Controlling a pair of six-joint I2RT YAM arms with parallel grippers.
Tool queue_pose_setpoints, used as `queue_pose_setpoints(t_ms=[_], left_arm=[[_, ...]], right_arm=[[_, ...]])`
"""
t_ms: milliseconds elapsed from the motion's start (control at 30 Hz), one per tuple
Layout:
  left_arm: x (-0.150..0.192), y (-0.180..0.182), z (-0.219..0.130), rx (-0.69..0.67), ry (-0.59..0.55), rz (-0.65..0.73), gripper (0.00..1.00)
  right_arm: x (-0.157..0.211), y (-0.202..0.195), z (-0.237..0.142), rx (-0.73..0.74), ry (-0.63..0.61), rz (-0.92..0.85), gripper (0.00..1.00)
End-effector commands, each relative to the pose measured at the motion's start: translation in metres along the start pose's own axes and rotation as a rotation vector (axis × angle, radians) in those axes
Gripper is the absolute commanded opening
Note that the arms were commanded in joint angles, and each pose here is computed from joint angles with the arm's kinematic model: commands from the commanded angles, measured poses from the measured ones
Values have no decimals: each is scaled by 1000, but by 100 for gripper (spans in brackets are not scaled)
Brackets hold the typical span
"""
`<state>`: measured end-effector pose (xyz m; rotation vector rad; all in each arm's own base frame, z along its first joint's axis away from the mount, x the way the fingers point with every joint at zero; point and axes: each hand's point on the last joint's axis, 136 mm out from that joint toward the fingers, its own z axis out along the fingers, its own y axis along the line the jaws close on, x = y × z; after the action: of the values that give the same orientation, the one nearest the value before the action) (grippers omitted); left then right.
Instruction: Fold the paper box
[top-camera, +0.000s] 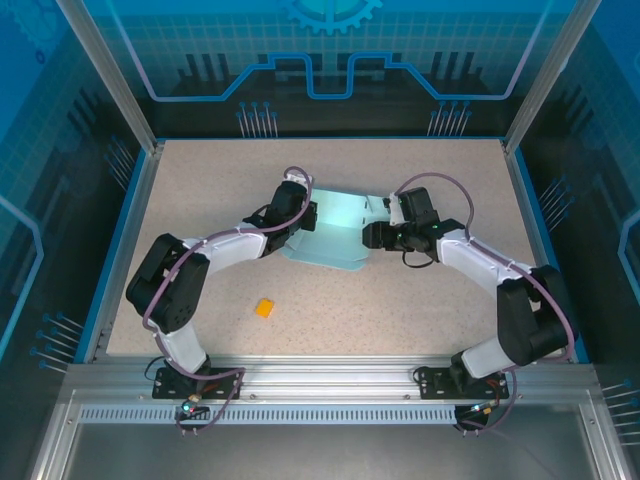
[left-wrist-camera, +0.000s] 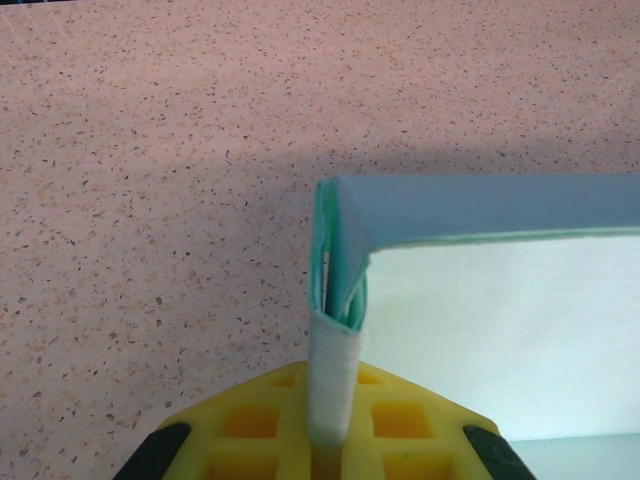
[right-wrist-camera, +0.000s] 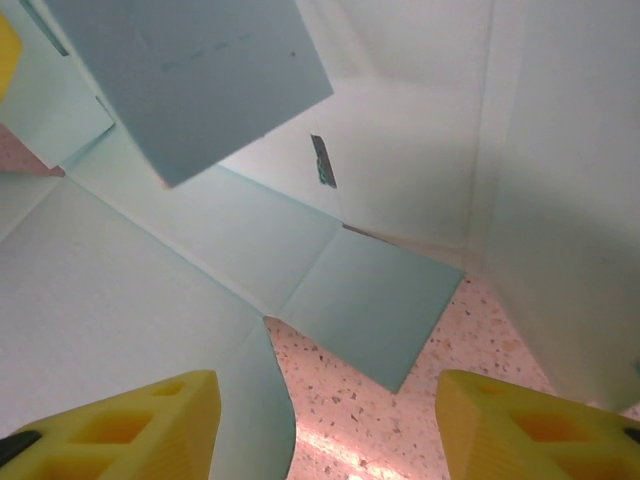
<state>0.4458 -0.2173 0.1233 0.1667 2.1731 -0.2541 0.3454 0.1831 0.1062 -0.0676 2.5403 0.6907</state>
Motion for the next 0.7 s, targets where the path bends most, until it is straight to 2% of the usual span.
queue_pose_setpoints(t_ms=[0,333,667], left_arm=[[-17,-7,-11,28,-55,-16,1],[-17,-7,-11,31,-55,-15,1],[-14,-8,-9,34,-46,-13,1]], right_arm=[[-6,3,6,-50,-15,59,60],[-14,0,16,-47,-42,111,59],[-37,15,3,-91,-117,75,56]])
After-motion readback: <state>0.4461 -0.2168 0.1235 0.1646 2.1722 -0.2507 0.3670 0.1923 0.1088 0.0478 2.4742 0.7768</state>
